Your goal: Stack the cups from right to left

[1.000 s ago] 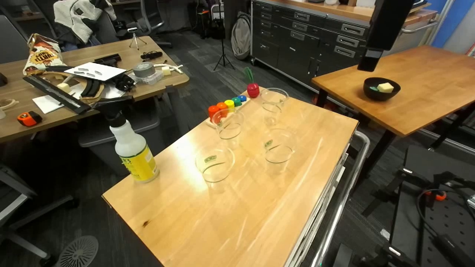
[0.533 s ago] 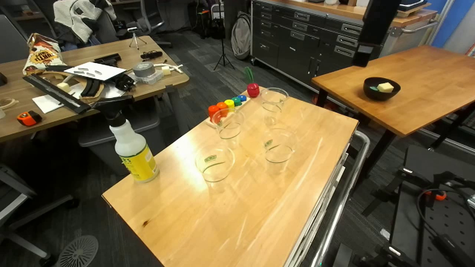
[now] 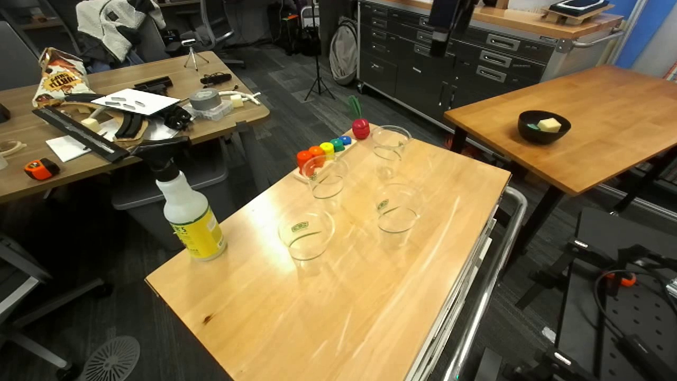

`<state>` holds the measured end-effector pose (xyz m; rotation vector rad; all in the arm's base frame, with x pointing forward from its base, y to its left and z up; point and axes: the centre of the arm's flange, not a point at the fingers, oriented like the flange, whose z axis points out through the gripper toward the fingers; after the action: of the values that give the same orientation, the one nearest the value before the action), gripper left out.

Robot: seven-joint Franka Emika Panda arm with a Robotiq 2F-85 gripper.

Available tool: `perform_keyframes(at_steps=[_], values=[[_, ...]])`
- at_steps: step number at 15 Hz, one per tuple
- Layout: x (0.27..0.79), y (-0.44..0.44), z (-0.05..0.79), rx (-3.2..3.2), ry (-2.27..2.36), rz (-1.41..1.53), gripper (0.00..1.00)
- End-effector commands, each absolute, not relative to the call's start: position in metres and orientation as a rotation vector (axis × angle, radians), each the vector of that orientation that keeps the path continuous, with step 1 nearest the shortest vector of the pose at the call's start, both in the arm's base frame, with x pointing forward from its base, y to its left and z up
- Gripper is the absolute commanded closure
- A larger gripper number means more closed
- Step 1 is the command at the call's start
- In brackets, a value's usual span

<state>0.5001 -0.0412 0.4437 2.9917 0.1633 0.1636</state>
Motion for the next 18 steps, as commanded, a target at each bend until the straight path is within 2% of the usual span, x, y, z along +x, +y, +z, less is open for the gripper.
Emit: perform_keyframes(at_steps=[1, 8, 18], values=[[0.557, -0.070, 0.421, 2.982, 0.247, 0.150, 0.00], [0.586, -0.105, 0.349, 2.989, 0.341, -0.060, 0.00], [0.613, -0.129, 0.273, 3.045, 0.149, -0.151, 0.00]])
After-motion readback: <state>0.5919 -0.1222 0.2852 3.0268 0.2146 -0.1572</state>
